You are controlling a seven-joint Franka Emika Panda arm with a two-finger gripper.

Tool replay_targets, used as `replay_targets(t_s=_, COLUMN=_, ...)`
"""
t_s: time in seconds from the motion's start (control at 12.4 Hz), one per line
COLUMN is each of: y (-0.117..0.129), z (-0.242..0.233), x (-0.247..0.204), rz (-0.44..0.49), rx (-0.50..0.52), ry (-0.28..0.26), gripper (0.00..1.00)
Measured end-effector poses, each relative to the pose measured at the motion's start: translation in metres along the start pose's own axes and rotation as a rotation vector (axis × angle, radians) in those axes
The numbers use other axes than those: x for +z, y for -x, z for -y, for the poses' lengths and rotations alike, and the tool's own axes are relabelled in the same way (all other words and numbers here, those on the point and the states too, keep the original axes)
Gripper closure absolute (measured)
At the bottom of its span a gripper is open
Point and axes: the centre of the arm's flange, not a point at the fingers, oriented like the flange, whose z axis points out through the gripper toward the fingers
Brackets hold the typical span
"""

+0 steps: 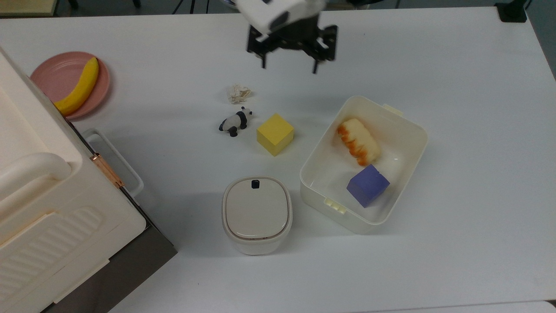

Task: Put the bread in the basket
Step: 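Release the bread into the basket and raise the open gripper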

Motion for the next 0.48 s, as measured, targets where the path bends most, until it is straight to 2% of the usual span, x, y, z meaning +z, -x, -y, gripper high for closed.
replay_targets(t_s=0.24, y=0.003, z=-0.057, x=-0.022, rz=-0.001, rx=0.031, ry=0.003, gripper=0.00)
replay_targets(t_s=0.48, y=-0.001, z=-0.086, x=-0.017, rz=0.008, rx=-0.003, ry=0.018, gripper=0.00)
